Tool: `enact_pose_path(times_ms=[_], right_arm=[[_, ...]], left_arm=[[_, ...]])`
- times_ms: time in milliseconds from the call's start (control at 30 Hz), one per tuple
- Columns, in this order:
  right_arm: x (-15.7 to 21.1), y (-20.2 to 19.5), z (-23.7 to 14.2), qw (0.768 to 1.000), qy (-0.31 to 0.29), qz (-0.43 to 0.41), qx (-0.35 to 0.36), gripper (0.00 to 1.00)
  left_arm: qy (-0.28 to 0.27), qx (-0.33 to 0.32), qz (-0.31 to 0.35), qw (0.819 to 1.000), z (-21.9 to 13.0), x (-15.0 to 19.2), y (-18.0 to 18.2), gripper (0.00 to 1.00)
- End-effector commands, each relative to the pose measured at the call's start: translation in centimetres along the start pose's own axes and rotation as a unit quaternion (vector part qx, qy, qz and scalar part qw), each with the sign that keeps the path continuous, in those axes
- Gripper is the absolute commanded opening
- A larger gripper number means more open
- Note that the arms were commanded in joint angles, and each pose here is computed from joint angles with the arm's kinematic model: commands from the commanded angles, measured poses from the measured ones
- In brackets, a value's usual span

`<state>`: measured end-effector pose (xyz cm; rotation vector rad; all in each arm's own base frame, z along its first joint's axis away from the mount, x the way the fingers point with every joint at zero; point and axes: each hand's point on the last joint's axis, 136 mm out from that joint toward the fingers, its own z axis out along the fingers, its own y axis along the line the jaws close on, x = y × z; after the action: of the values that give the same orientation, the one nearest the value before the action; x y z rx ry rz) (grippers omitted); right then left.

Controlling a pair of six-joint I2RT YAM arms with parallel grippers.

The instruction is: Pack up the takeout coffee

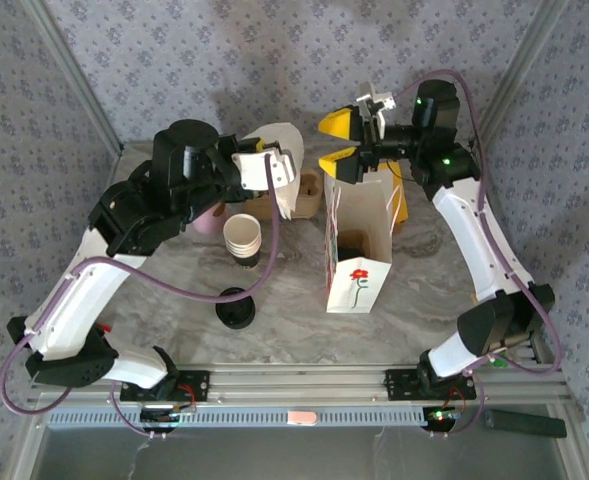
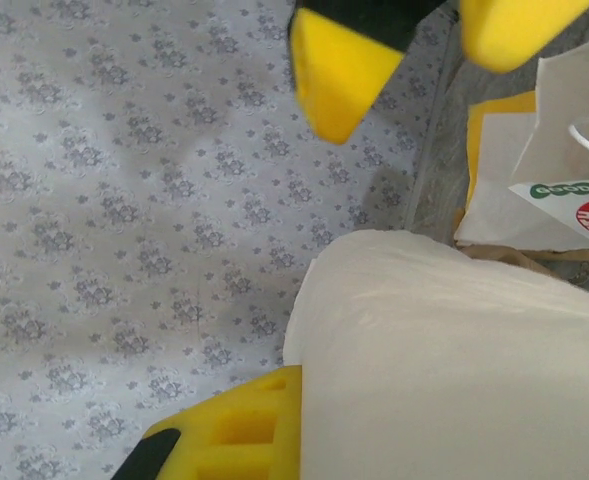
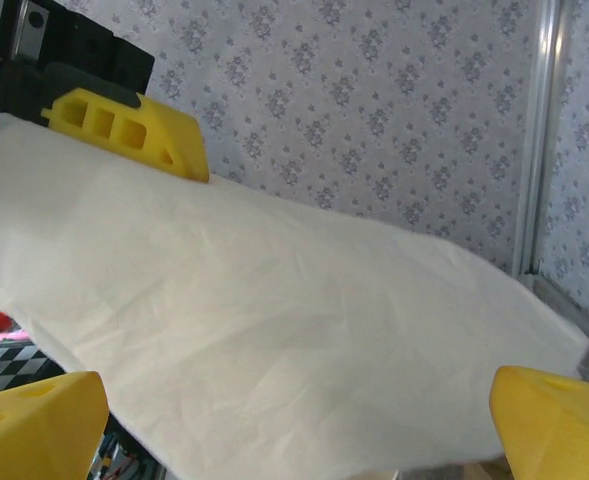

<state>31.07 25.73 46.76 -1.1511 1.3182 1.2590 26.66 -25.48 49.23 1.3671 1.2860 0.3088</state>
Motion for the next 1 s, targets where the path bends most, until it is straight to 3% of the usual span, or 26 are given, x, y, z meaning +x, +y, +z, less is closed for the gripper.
enact_pose_path(times_ms=[0,433,700,800,967], right_arm=[[-2.5,2.1,0.9,0.998,-0.012,-0.041,-0.045,1.0],[-0.3,4.4,4.6,0.985,0.011,0.003,-0.17,1.0],[0.9,6.0,5.5,0.981,0.021,0.02,-0.193,1.0],[1.1,6.5,5.3,0.981,0.024,0.022,-0.189,0.96],[1.3,6.7,5.0,0.984,0.028,0.023,-0.175,0.82]], left_arm=[[-0.015,0.022,0.035,0.999,-0.1,-0.7,-0.7,0.0],[-0.031,0.038,0.046,0.998,0.0,-1.6,-0.8,0.0],[-0.033,0.03,0.054,0.998,-0.1,-1.8,-0.1,0.0],[-0.029,0.023,0.053,0.998,-0.1,-1.6,0.3,0.0],[-0.029,0.011,0.05,0.998,-0.2,-1.5,1.0,0.0]])
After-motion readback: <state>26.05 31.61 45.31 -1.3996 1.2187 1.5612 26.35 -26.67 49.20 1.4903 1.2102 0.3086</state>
